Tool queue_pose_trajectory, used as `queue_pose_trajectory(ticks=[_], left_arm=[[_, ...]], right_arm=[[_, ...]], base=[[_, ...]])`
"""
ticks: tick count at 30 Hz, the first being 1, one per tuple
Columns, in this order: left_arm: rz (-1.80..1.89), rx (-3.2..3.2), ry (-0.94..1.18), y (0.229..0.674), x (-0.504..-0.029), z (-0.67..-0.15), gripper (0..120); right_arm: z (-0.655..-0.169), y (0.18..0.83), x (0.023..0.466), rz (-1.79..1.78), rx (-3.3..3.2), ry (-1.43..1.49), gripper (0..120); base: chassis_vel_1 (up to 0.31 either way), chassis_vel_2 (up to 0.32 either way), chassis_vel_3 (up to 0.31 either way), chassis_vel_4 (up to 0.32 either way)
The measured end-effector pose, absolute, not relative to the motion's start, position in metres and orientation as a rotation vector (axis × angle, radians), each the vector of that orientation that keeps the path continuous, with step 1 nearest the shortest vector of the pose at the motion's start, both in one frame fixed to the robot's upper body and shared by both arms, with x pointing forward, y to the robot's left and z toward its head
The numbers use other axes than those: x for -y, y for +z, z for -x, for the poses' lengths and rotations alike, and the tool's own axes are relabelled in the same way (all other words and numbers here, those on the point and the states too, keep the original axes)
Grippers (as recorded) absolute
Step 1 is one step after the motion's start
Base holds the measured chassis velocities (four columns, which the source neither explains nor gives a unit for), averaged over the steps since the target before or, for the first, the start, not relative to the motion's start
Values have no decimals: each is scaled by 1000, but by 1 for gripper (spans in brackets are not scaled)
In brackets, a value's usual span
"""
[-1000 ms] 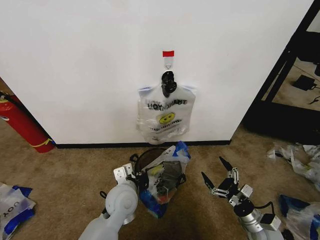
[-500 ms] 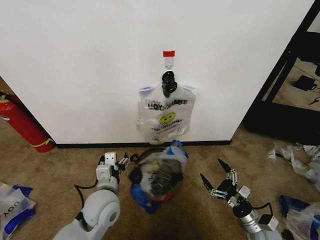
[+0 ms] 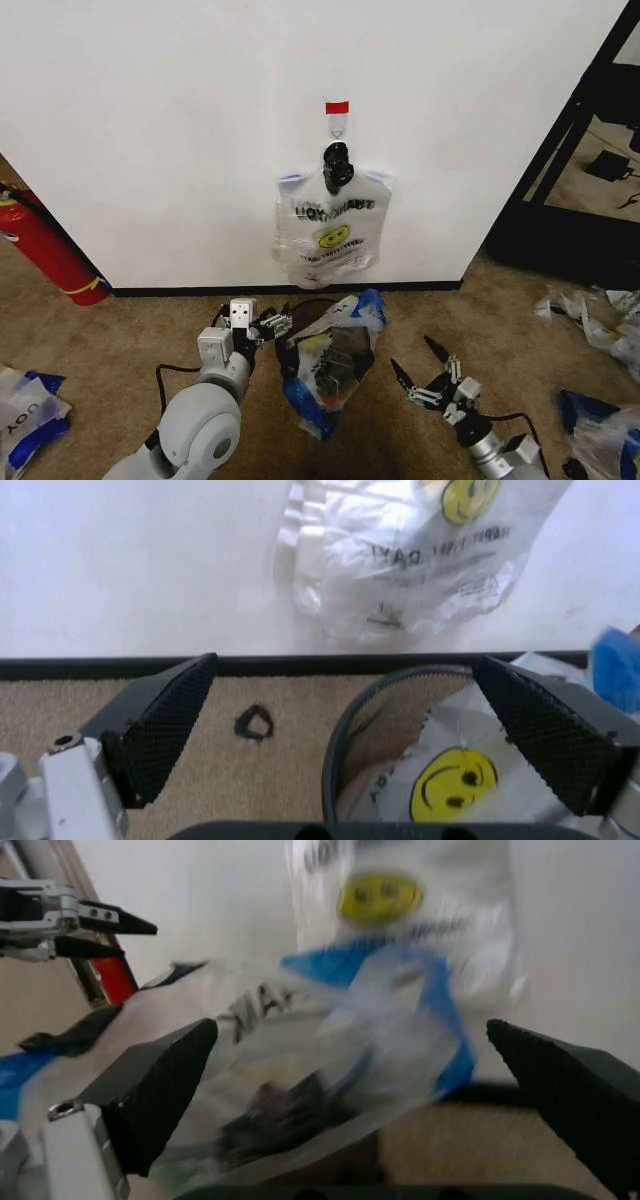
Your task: Pick up the garbage bag from the wall and place it over the trash bin.
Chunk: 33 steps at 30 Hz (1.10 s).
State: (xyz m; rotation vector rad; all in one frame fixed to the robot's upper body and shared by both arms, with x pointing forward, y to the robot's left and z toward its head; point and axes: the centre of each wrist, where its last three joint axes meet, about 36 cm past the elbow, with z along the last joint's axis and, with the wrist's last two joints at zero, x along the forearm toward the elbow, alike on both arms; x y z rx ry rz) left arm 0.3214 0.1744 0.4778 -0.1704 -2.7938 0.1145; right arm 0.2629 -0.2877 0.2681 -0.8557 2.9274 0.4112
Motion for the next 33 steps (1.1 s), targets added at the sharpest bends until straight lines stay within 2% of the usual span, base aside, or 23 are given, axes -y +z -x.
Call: queue_pose_trajectory(ticks=[2, 5, 8, 14, 20, 24, 33], left_arm=[[164, 2795, 114, 476, -174, -320, 100], [153, 2803, 108, 473, -172, -315, 100], [174, 2803, 92, 470, -170, -320, 100], [164, 2798, 71, 461, -175, -322, 100], [139, 2794, 70, 455, -175, -321, 100], [143, 2787, 77, 451, -168, -318, 100], [127, 2796, 66, 448, -169, -314, 100]], right_arm=[[-261, 273, 278, 848, -2961, 444, 100], [-262, 311, 229, 766, -3099, 648, 100], [-264, 340, 207, 667, -3137, 800, 100], [-284, 379, 196, 414, -3291, 951, 100], [-314, 391, 196, 331, -3358, 1058, 100], [-335, 389, 188, 334, -3405, 1111, 100], [-348, 385, 180, 488, -3490, 1036, 100]], base=[[0, 0, 0, 0], [0, 0, 0, 0], [0, 0, 0, 0], [0, 0, 0, 0], [0, 0, 0, 0], [0, 0, 0, 0], [0, 0, 0, 0]])
